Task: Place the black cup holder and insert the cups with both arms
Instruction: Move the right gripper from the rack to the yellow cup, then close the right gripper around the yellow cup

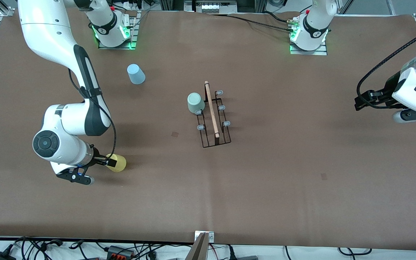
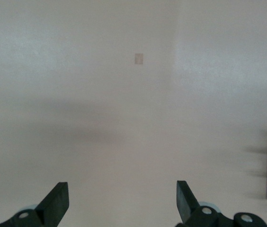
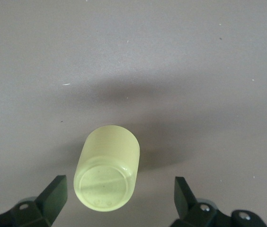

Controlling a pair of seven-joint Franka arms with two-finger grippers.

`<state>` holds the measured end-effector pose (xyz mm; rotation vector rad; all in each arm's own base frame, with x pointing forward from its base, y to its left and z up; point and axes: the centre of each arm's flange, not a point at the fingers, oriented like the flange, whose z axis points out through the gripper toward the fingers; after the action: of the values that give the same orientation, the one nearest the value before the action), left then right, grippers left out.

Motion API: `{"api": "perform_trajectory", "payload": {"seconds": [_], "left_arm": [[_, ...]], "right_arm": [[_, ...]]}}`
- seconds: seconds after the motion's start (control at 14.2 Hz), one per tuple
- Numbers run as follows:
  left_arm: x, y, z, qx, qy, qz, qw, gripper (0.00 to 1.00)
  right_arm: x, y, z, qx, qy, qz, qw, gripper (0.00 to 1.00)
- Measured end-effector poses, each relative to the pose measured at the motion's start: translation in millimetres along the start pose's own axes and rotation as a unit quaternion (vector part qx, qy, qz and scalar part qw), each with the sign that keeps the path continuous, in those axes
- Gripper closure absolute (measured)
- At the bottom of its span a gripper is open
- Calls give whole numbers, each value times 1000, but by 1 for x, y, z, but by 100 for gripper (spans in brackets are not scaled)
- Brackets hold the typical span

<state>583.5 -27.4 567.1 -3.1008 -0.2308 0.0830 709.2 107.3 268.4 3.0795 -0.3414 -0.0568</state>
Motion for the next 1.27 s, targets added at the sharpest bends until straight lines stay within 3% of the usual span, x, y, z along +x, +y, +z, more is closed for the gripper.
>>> {"api": "perform_trajectory", "payload": {"seconds": [0.49,1.13,1.27], "left_arm": [[0,-1,0,0,0,-1,1000,0],[1,-3,0,0,0,-2,1000,0],[1,-3,0,0,0,-3,1000,0]], "right_arm": [[-5,-14,15,3,-10,-41,999,0],[-7,-17,36,-1,-17,-46,999,0],[-7,-17,39,-2,-18,-47,999,5]]}}
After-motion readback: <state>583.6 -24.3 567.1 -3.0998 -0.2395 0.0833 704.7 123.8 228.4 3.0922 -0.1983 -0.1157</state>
